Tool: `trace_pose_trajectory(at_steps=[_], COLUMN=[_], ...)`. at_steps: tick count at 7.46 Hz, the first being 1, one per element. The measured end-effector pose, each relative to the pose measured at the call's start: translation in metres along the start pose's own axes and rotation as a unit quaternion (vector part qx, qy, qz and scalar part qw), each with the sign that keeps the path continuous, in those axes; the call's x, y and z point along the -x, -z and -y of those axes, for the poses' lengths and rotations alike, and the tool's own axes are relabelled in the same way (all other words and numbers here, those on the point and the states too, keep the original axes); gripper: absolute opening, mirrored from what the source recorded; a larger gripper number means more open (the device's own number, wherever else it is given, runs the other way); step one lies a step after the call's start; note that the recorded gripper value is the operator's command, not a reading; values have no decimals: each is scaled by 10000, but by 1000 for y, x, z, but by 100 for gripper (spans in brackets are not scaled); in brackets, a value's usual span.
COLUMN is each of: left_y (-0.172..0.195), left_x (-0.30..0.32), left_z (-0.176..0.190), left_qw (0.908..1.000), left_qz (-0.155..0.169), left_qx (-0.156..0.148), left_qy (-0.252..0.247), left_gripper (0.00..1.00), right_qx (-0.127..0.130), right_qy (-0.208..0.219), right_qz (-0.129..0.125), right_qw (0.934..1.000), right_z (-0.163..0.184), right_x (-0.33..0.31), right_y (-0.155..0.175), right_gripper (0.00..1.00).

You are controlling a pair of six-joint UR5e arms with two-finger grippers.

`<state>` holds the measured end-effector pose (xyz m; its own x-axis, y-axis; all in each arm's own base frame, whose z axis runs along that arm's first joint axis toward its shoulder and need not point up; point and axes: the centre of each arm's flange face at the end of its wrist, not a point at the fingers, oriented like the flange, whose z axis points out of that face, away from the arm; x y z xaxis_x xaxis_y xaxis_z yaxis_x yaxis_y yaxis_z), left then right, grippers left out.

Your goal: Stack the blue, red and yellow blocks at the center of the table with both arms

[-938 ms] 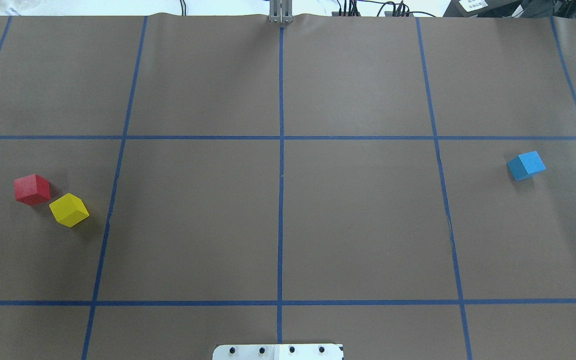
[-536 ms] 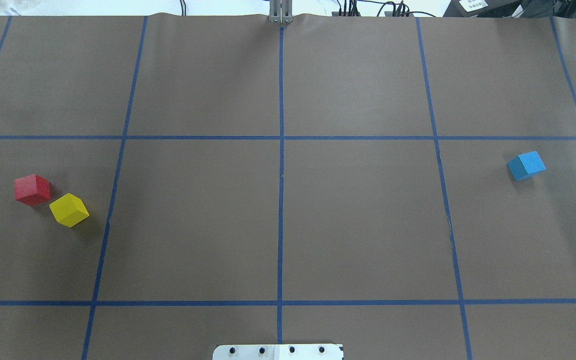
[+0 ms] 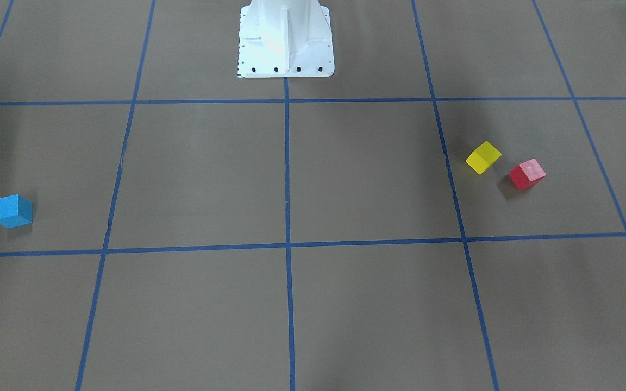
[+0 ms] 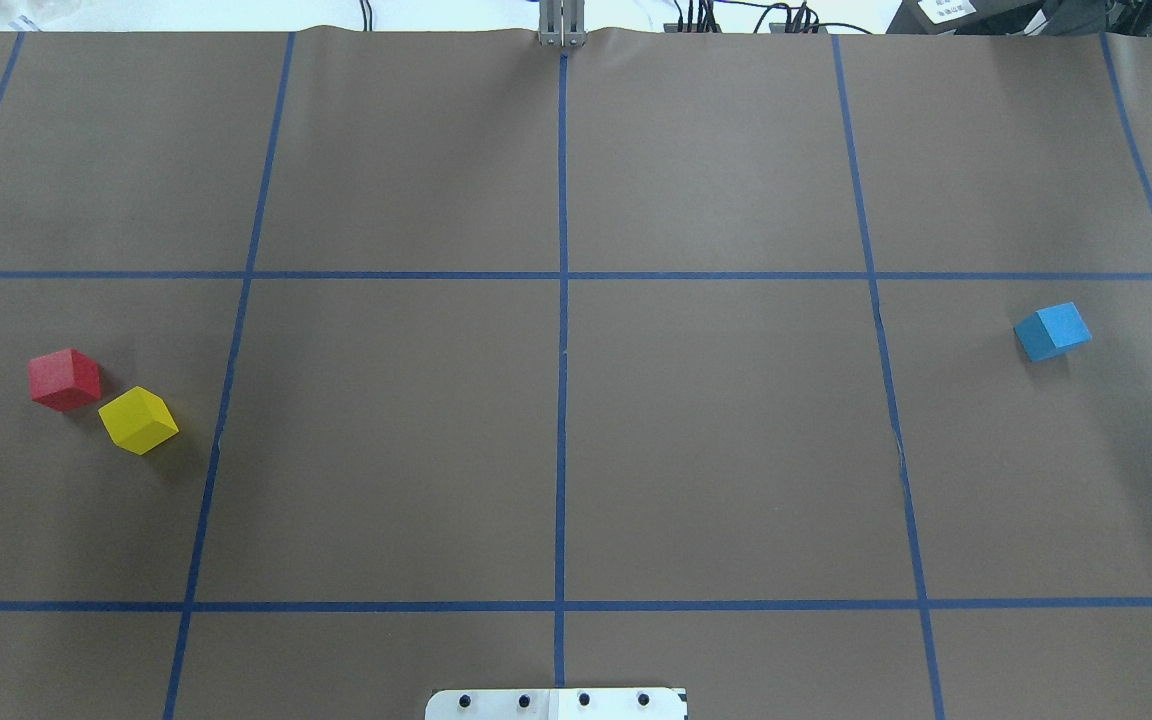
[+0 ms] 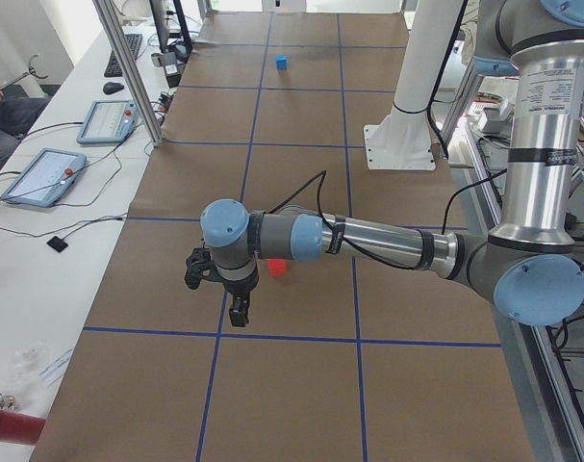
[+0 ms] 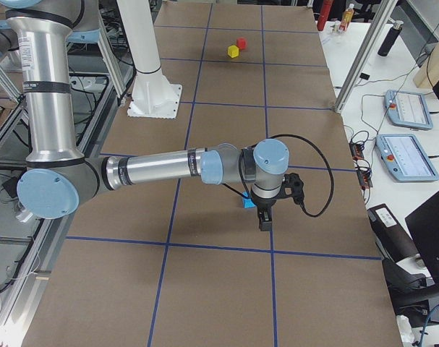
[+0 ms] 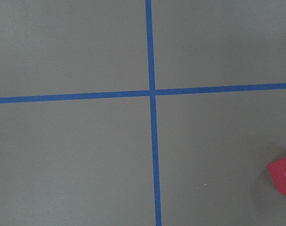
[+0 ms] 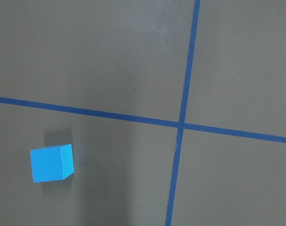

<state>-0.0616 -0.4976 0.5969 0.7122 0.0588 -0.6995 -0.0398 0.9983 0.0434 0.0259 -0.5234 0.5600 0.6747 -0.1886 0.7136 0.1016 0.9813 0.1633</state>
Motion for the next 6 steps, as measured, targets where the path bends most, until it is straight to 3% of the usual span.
trace_pose_trajectory(at_steps=[2, 3, 6], left_y=[-1, -1, -2], left_x=[1, 1, 1], left_z=[-1, -1, -2], left_qw=[10000, 10000, 10000], left_qz=[2, 4, 5], left_qx=[9, 14, 18], left_qy=[13, 19, 21], left_gripper=[100, 100, 100], right_qx=[250, 296, 182], right_qy=[106, 160, 276], right_qz=[70, -48, -173], right_qw=[9996, 9994, 9993], right_z=[28, 37, 39], right_x=[73, 111, 143], right_y=[-35, -59, -119], right_gripper=[100, 100, 100])
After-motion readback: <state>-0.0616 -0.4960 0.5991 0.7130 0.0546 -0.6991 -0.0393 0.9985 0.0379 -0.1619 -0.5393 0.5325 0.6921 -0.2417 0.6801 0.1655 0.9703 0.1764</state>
